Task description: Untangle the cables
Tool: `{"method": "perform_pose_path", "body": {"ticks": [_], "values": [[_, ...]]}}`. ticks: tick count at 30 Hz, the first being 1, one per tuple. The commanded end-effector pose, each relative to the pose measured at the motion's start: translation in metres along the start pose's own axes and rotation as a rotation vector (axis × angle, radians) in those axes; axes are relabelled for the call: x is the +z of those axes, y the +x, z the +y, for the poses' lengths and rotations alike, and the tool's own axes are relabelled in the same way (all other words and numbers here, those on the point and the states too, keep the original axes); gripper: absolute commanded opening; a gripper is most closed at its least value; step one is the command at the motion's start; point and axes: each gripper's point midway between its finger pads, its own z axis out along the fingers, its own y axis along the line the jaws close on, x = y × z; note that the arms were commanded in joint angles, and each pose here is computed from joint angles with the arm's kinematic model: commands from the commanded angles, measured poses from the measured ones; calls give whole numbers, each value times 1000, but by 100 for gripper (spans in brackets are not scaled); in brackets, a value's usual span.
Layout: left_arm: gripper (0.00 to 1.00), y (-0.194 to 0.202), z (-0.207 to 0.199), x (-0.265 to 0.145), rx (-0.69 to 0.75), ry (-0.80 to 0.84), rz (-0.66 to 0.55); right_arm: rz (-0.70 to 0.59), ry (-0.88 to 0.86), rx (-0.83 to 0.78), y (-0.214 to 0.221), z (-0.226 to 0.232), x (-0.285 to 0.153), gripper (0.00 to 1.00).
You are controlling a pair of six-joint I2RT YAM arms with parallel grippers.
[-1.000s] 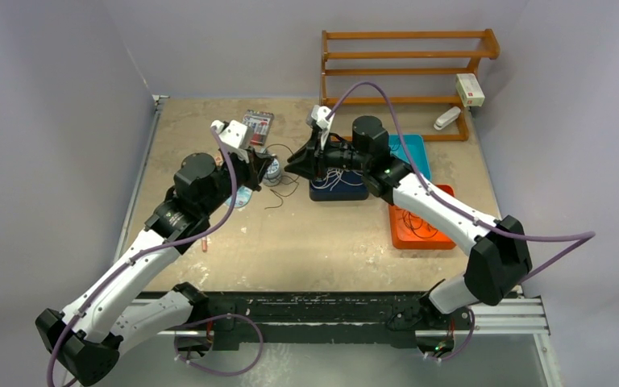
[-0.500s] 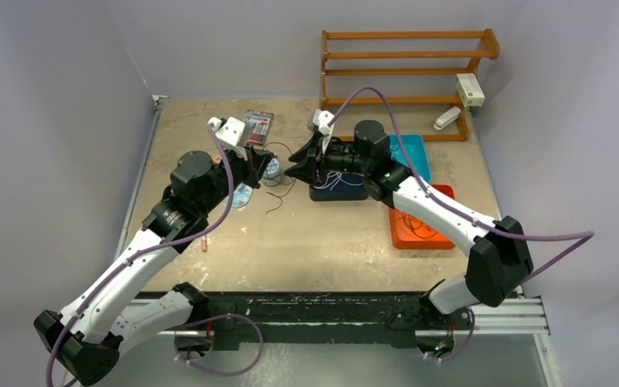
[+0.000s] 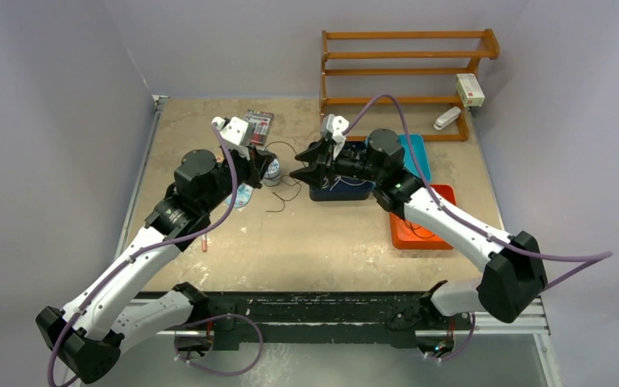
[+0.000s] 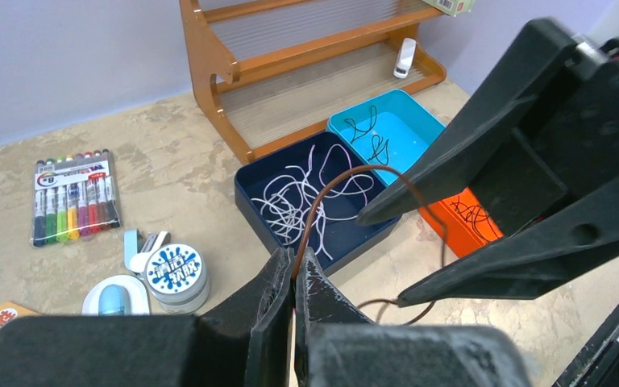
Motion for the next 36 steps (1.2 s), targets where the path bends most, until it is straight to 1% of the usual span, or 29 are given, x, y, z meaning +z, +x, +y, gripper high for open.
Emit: {"method": "perform_pose_path", "body": {"ticks": [1,5,15,23,25,30,36], "values": [[0,-30,-9,-2,-1,30,-78,-128,17,-90,-43,4,-7,51],[0,-29,-9,-2,-2,35,-74,-121,-32,-95,-39,11,-4,53],[0,-32,-10,-5,0,35,-82,-38,-75,-64,-12,4,12,53],[0,-33,-10,-6,-4,36,-89,-11,-103,-52,0,4,16,50],[0,-32,-10,-6,-4,37,-86,-10,-108,-51,1,4,18,45],[0,-32,-9,-6,-4,31,-88,-19,-103,-55,0,5,17,24],[0,-29,-7,-5,-12,21,-83,-21,-83,-44,0,5,12,7]]}}
